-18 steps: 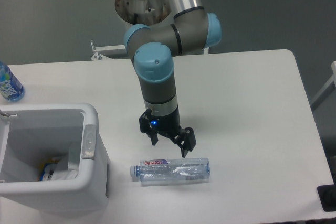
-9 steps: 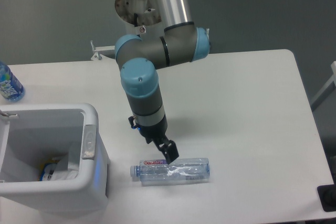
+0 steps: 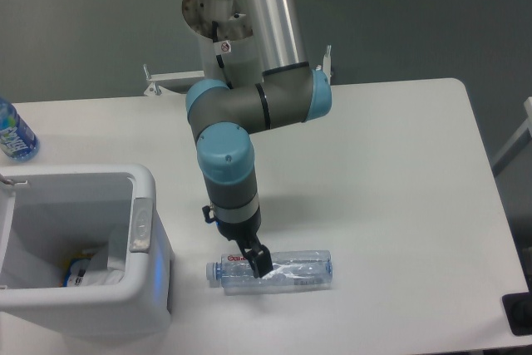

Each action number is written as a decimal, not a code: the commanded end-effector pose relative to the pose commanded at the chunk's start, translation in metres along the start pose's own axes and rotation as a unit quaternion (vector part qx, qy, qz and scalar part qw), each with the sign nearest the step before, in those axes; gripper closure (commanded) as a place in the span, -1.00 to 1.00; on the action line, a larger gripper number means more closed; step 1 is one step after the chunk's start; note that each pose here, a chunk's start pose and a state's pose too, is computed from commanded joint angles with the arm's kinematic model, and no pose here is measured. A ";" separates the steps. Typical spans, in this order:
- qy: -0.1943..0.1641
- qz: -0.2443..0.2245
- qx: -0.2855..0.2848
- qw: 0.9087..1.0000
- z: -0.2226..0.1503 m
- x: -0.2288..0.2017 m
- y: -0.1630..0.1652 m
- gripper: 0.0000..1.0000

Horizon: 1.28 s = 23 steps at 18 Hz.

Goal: Place the trash in the trash can
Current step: 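Lower the gripper onto the bottle's middle and close it, then lift the bottle, tilting it upright in the gripper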

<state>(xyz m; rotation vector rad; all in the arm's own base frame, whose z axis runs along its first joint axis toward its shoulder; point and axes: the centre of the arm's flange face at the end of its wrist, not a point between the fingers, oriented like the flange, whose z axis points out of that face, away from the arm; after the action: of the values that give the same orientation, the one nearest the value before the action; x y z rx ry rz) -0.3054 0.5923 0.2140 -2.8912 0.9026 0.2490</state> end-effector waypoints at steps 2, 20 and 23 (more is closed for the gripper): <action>0.002 0.003 -0.001 1.000 0.002 0.001 0.000 -1.00; 0.022 0.022 -0.009 0.999 0.026 0.010 -0.012 -1.00; 0.021 0.019 -0.010 1.000 0.023 0.011 -0.013 -0.61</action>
<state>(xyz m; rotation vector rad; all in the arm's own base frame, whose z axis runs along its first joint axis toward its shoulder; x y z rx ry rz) -0.2925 0.6001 0.1898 -2.9091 0.9690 0.2016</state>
